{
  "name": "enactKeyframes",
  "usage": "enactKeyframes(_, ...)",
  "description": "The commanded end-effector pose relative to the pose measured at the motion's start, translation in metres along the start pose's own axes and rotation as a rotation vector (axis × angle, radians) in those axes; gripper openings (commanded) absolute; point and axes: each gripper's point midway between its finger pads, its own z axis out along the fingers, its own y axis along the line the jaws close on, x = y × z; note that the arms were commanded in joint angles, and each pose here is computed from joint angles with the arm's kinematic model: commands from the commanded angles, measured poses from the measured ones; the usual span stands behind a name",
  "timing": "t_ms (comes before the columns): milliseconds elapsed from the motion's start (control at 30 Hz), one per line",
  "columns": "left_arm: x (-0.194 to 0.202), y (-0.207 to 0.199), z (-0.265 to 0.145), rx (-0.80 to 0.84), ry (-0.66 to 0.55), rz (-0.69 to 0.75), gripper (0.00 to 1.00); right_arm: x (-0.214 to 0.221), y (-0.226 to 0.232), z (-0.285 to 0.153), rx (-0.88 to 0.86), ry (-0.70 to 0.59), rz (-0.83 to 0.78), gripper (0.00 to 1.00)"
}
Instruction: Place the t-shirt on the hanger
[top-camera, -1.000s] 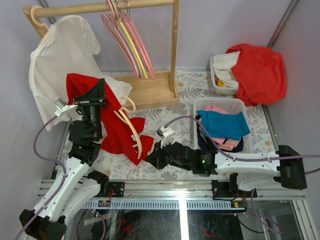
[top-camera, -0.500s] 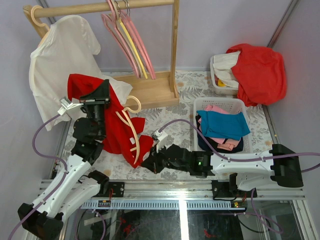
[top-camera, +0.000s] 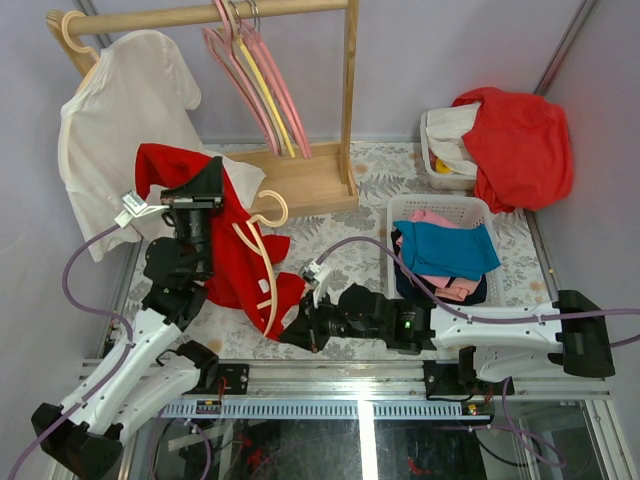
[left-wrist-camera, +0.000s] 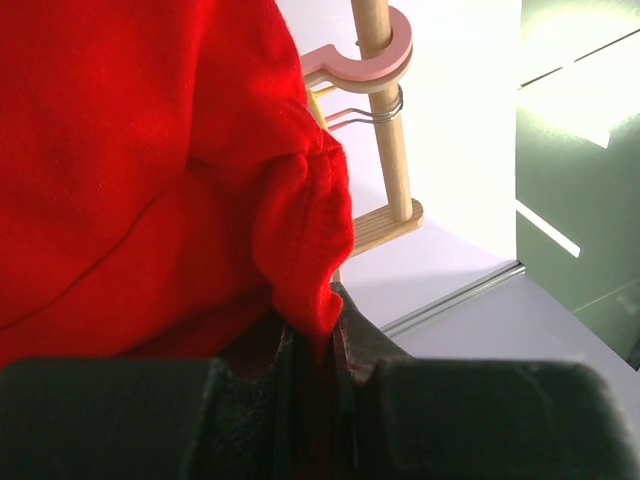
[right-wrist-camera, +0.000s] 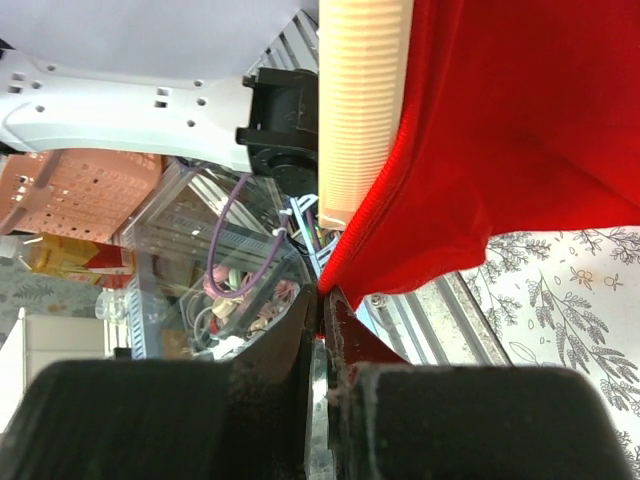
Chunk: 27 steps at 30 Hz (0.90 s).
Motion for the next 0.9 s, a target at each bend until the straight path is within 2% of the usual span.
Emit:
enactKeyframes(0, -0.064, -0.072, 0.002, 0.189, -0.227, -0.085, 0.00, 0.047, 0.046, -0.037, -0.193, 0.243, 0.041, 0.00)
enactKeyframes(200, -0.054, -0.057, -0.001, 0.167, -0.201, -0.056, 0.00, 0.014, 0.060, -0.041, -0.261, 0.159, 0.092, 0.00)
enactKeyframes(333, -0.047, -0.057, 0.000, 0.173, -0.175, -0.041, 0.00, 0.005, 0.053, -0.040, -0.259, 0.133, 0.133, 0.00)
enactKeyframes(433, -0.039, -0.055, 0.000, 0.179, -0.144, -0.034, 0.00, -0.001, 0.028, -0.041, -0.155, 0.100, 0.122, 0.00)
enactKeyframes(667, -0.026, -0.044, -0.001, 0.164, -0.099, -0.046, 0.00, 0.009, 0.009, -0.024, -0.144, 0.141, 0.230, 0.00)
enactKeyframes(767, -0.020, -0.044, -0.002, 0.172, -0.071, -0.043, 0.00, 0.021, -0.012, -0.018, -0.056, 0.151, 0.240, 0.00)
enactKeyframes(867, -0.009, -0.046, -0.002, 0.181, -0.013, -0.021, 0.00, 0.024, -0.032, -0.020, 0.051, 0.152, 0.186, 0.00)
